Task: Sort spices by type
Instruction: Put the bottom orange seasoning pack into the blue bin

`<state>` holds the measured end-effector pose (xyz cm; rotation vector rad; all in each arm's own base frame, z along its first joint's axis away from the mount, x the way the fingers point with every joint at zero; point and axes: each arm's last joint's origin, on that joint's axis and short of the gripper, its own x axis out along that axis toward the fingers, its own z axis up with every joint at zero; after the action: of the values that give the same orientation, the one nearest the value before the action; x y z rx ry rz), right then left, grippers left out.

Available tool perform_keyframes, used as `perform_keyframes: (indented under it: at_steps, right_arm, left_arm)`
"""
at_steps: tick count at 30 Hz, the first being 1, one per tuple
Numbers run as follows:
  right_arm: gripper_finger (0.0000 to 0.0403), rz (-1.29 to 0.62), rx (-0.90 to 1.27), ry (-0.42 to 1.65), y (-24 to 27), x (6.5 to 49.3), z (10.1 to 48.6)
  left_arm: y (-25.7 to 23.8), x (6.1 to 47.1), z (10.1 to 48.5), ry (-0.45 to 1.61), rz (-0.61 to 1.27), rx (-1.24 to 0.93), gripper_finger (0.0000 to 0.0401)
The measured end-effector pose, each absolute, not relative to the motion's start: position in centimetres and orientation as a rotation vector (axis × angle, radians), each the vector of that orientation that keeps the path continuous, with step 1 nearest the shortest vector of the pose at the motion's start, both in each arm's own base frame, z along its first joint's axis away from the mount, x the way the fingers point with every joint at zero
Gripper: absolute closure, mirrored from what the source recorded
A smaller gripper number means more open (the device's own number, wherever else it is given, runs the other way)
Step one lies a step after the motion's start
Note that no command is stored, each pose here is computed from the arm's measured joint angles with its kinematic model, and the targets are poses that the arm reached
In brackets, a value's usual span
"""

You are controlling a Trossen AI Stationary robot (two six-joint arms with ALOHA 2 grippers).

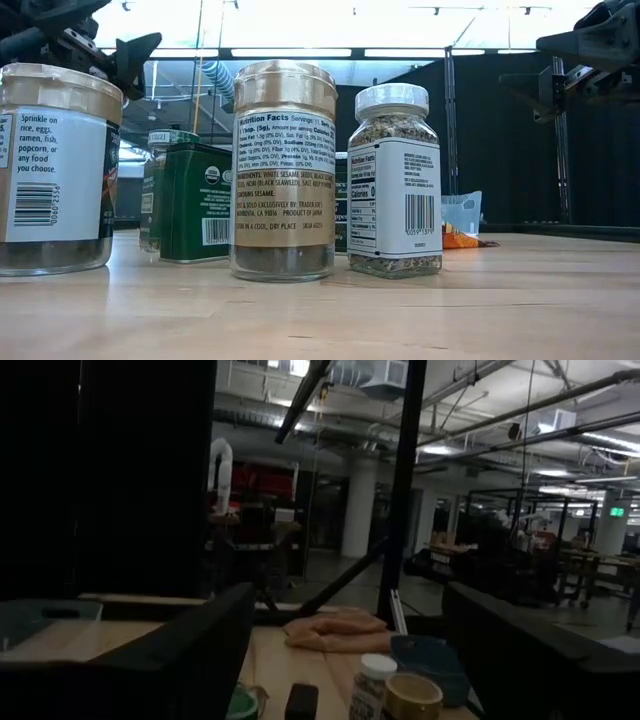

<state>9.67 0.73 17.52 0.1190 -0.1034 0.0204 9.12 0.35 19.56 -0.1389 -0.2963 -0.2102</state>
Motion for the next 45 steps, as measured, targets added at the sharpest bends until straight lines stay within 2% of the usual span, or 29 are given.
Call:
perform_keyframes:
  at_steps: [8,17,21,25,28,31,33,39,45]
  right_arm:
    - [0.0053,0.021,0.119,-0.103,0.7,9.7,17.5]
    - [0.0053,0.020,0.119,-0.104,0.7,9.7,17.5]
    - [0.0053,0.021,0.124,-0.104,0.7,9.7,17.5]
    - [0.0053,0.019,0.289,-0.133,0.7,9.6,17.8]
    - [0.0053,-0.106,0.433,-0.197,0.3,9.6,18.2]
    - [0.0053,-0.170,0.649,-0.358,-0.1,9.2,19.3]
    - [0.0053,-0.176,0.720,-0.451,-0.2,9.0,20.0]
    - [0.0053,-0.159,0.601,-0.683,-0.4,7.5,23.5]
    - [0.0053,-0.184,0.297,-0.714,-0.3,6.6,30.1]
  left_arm:
    - [0.3,8.8,20.4,-0.371,-0.248,-0.264,0.0072]
    - [0.2,7.8,22.2,-0.541,-0.363,-0.480,0.0072]
    - [0.2,7.2,22.9,-0.630,-0.378,-0.500,0.0072]
    - [0.1,6.7,23.4,-0.710,-0.391,-0.464,0.0072]
    - [0.3,6.5,23.7,-0.763,-0.345,-0.474,0.0072]
    - [0.6,6.4,23.7,-0.815,-0.240,-0.526,0.0072]
    - [0.8,6.4,23.7,-0.834,-0.190,-0.551,0.0072]
    - [1.2,6.4,23.7,-0.883,-0.081,-0.678,0.0072]
    - [1.3,6.5,23.6,-0.874,-0.096,-0.744,0.0072]
